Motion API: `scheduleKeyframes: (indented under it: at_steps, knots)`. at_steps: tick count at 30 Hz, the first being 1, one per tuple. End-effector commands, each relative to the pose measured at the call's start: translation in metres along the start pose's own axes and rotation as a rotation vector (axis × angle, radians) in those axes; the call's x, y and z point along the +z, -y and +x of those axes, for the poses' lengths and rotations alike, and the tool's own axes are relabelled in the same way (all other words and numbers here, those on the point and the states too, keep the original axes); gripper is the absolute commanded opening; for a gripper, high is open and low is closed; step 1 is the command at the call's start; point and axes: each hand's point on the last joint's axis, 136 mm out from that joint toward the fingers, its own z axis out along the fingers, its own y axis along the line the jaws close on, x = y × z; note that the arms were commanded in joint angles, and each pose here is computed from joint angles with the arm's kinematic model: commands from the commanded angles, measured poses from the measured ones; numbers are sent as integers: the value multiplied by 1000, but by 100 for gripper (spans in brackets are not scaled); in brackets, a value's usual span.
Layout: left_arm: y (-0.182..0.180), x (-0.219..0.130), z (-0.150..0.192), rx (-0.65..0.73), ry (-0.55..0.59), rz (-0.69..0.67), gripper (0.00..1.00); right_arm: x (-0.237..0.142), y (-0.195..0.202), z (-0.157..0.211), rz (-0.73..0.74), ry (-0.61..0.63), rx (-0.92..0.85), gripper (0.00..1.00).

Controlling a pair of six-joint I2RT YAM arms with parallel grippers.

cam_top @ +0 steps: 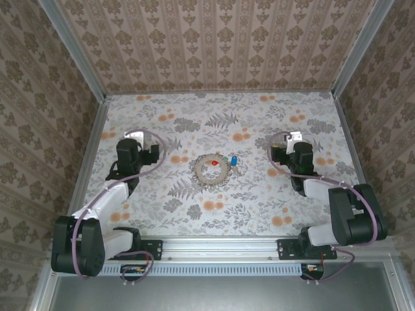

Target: Put the keys on the keyring

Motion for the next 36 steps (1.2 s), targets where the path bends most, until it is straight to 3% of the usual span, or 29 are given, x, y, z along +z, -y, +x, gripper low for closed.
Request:
scheduleKeyframes:
  at_steps: [1, 3, 6, 9, 14, 18, 22, 36]
  knots:
    - [-4, 5, 14, 58, 19, -22, 100, 3, -8, -7, -89, 111, 29, 86]
    - [-7, 10, 27, 66, 43, -37, 100, -4, -15, -3, -128, 177, 15, 90]
    - [-4, 12, 21, 76, 141, 17, 100, -4, -14, -2, -122, 168, 14, 99]
    - [-12, 19, 16, 46, 232, 48, 100, 8, 12, -2, 25, 110, 85, 100]
    - [-13, 46, 26, 12, 223, 139, 100, 12, 21, -1, 80, 79, 104, 100]
    - [-27, 58, 32, -33, 117, 60, 100, 12, 20, -1, 76, 78, 102, 99]
    - [-29, 60, 31, -7, 122, -5, 100, 12, 20, -2, 78, 79, 101, 100]
    - [-29, 59, 31, -7, 120, -11, 100, 12, 20, -1, 76, 76, 100, 100]
